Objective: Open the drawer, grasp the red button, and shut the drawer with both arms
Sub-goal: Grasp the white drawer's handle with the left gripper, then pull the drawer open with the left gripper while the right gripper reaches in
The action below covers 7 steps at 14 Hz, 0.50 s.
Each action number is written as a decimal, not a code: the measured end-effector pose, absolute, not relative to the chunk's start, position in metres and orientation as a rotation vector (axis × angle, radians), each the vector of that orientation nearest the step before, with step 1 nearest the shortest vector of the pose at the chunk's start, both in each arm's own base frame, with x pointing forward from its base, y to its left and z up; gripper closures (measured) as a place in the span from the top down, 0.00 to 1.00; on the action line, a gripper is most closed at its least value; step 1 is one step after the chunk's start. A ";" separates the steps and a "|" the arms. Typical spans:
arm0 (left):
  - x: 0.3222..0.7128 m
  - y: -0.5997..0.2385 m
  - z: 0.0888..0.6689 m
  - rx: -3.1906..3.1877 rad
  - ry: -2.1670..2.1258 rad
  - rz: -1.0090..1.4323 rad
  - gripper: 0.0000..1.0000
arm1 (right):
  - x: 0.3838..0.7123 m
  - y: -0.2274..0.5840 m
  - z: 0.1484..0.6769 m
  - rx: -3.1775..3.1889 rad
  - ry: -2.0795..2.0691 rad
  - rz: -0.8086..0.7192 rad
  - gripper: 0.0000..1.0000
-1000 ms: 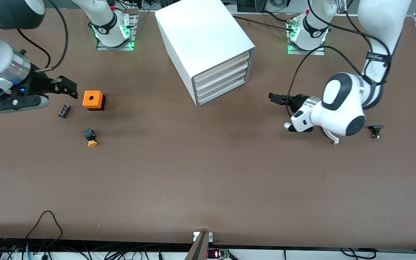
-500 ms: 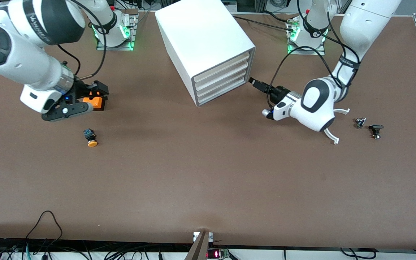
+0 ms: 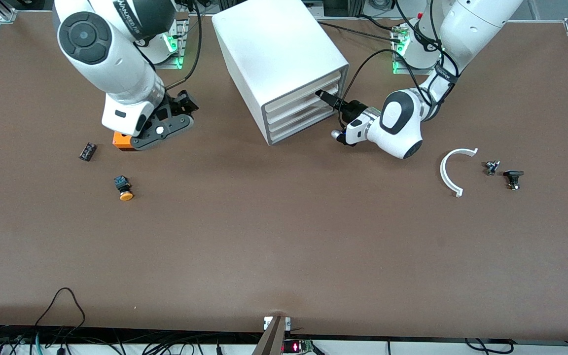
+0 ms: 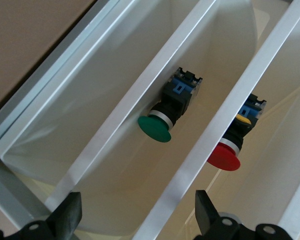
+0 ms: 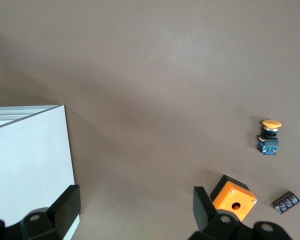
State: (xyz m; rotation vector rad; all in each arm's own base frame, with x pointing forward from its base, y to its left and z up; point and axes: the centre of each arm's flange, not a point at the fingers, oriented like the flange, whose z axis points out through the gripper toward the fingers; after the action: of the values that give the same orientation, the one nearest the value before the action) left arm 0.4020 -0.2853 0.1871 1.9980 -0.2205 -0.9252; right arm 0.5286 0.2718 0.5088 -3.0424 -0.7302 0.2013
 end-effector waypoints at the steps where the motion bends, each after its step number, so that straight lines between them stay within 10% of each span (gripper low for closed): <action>1: 0.401 -0.285 0.186 1.998 -0.225 -0.922 0.98 | 0.526 0.278 0.506 -3.040 -0.747 0.207 1.00; 7: 0.402 -0.284 0.188 1.964 -0.328 -0.814 0.48 | 0.504 0.336 0.513 -2.998 -0.901 0.168 1.00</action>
State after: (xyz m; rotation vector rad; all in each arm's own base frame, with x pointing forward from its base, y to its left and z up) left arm 0.4023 -0.2837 0.1878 1.9636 -0.3277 -0.8144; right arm 0.5044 0.3356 0.5133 -2.9984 -0.9009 0.1683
